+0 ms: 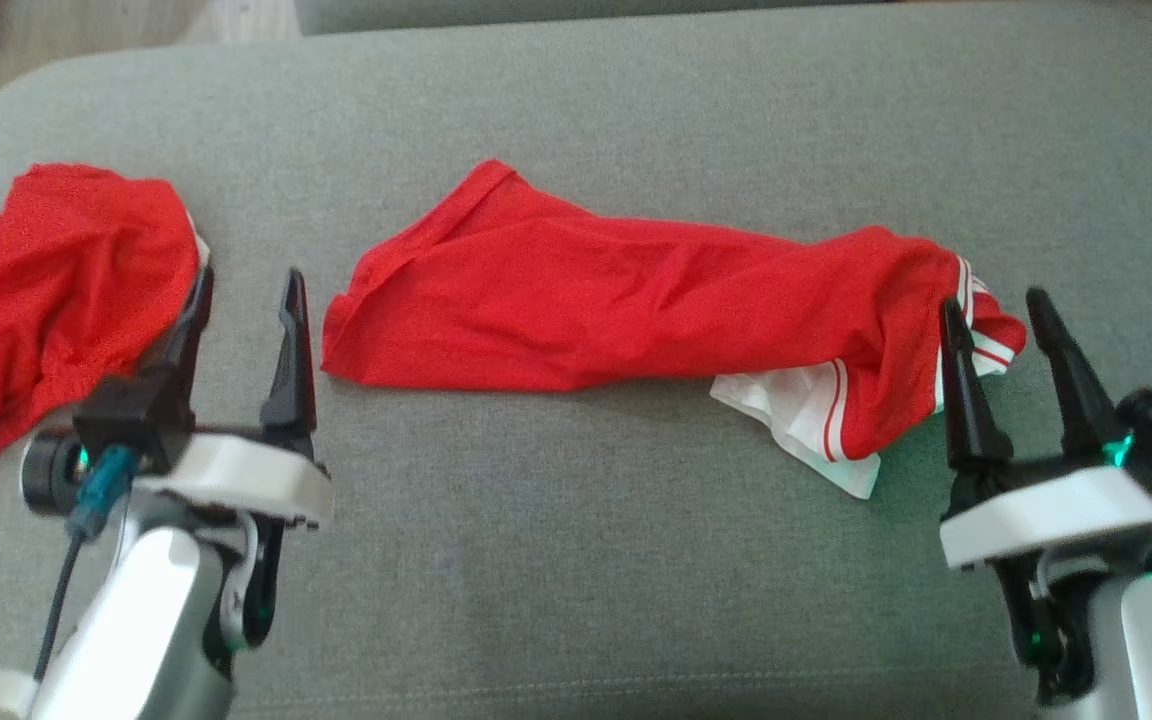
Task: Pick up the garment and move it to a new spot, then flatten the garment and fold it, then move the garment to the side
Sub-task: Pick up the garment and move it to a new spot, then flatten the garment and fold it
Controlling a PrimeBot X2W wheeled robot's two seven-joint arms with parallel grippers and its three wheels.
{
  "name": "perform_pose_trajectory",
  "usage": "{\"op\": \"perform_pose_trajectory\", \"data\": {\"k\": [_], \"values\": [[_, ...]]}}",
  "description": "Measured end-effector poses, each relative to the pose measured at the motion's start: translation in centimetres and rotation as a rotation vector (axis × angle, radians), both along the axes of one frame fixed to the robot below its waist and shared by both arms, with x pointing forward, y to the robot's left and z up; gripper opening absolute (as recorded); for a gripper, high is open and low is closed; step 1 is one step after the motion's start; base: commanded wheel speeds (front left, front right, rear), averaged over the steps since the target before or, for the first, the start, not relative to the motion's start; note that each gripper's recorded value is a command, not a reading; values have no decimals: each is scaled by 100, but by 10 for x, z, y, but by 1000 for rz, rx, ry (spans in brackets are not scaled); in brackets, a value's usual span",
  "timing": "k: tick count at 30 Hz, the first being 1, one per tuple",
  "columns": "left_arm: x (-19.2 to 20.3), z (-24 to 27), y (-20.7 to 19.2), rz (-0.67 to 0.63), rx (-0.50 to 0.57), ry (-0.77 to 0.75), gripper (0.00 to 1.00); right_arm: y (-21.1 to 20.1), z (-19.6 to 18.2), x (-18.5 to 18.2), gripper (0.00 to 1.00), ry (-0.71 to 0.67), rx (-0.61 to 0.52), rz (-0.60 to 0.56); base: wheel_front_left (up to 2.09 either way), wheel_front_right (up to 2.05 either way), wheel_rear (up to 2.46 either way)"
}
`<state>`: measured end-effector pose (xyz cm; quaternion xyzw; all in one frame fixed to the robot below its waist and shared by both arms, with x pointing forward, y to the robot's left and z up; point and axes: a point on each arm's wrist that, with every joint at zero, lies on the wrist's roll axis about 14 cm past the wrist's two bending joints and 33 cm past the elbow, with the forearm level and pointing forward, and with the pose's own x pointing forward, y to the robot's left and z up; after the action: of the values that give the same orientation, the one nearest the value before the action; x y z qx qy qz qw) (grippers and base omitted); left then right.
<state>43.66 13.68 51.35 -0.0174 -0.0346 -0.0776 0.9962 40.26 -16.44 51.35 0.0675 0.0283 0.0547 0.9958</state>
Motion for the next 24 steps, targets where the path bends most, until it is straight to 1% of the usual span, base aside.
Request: {"op": "perform_pose_trajectory", "data": {"k": [5, 12, 18, 24], "values": [[-17, 0, 1, -5, -1, 2, 100, -2, -8, -17, 100, 36, -4, -6, 0, 0, 0], [-39, -6, 4, -10, 15, 24, 100, -9, -4, -32, 100, 31, -7, -28, 0, 0, 0], [-49, -8, 5, -8, 17, 31, 100, -11, 2, -39, 100, 18, -19, -31, 0, 0, 0], [-50, -8, 7, 1, 22, 30, 100, -10, 6, -40, 100, 8, -34, -27, 0, 0, 0]]}}
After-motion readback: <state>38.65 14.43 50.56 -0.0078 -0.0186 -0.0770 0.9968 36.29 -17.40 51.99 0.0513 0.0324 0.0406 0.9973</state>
